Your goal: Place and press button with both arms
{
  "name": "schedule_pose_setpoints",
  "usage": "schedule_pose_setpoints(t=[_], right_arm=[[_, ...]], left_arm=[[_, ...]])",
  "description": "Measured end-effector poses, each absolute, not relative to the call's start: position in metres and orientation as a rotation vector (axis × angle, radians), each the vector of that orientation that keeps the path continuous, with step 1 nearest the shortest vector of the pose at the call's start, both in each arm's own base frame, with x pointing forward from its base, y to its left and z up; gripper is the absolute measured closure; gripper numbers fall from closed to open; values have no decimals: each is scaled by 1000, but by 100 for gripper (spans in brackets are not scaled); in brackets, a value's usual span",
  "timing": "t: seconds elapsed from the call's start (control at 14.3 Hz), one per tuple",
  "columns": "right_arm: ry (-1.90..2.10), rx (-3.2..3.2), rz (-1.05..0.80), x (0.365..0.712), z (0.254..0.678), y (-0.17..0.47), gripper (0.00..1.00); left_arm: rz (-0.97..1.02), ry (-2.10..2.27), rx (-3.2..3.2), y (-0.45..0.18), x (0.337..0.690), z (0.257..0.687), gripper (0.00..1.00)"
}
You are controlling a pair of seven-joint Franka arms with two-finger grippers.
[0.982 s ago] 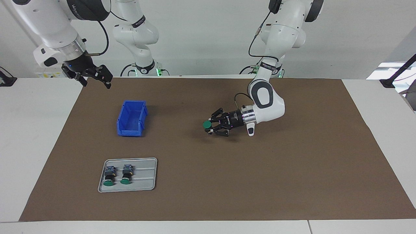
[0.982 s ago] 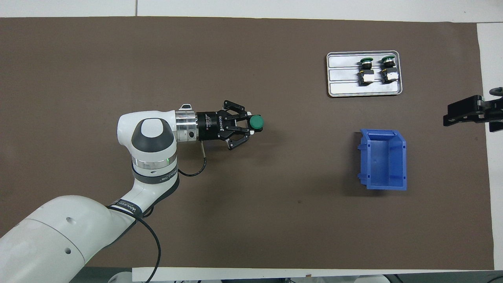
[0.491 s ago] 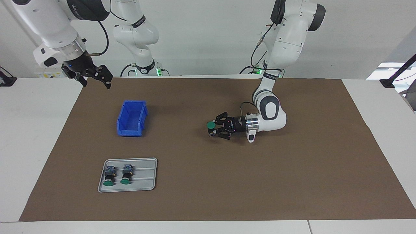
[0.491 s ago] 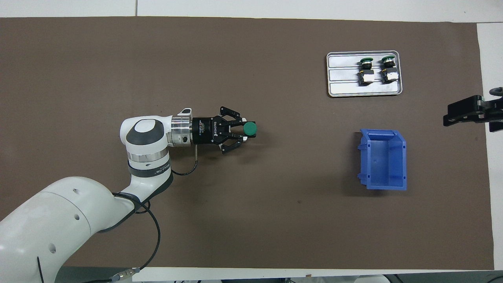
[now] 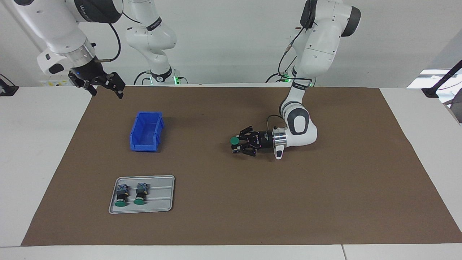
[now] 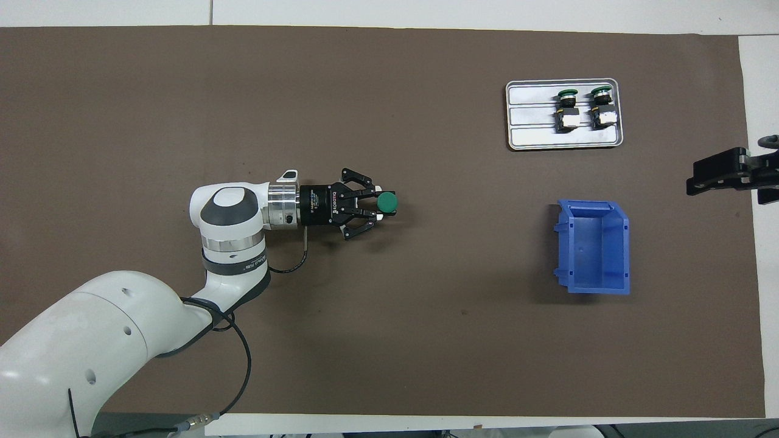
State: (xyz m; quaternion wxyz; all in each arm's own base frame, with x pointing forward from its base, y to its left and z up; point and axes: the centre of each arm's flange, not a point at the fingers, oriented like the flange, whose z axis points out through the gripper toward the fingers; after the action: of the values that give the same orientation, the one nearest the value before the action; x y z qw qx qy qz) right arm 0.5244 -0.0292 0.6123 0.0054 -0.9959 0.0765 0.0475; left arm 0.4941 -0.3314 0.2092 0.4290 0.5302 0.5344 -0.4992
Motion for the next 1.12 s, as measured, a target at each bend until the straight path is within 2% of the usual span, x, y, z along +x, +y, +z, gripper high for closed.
schedule_pose_setpoints(t=[0.56,0.7,0.84,0.98,1.12], right_arm=[[239,-3118,149,524,612,-29,0],[239,-3118,149,524,612,-29,0],[239,-3118,149,524,612,-29,0],[239,-3118,149,524,612,-29,0],[239,-3118,149,524,612,-29,0]], left_arm=[[-1209,1358,1355,-338,491,208,67],[-1207,1362,1356,-337,490,206,49],[-1204,1361,1363,-336,491,205,22],[-1203,1359,1370,-336,490,205,1],[-1203,1354,1385,-335,490,205,0]])
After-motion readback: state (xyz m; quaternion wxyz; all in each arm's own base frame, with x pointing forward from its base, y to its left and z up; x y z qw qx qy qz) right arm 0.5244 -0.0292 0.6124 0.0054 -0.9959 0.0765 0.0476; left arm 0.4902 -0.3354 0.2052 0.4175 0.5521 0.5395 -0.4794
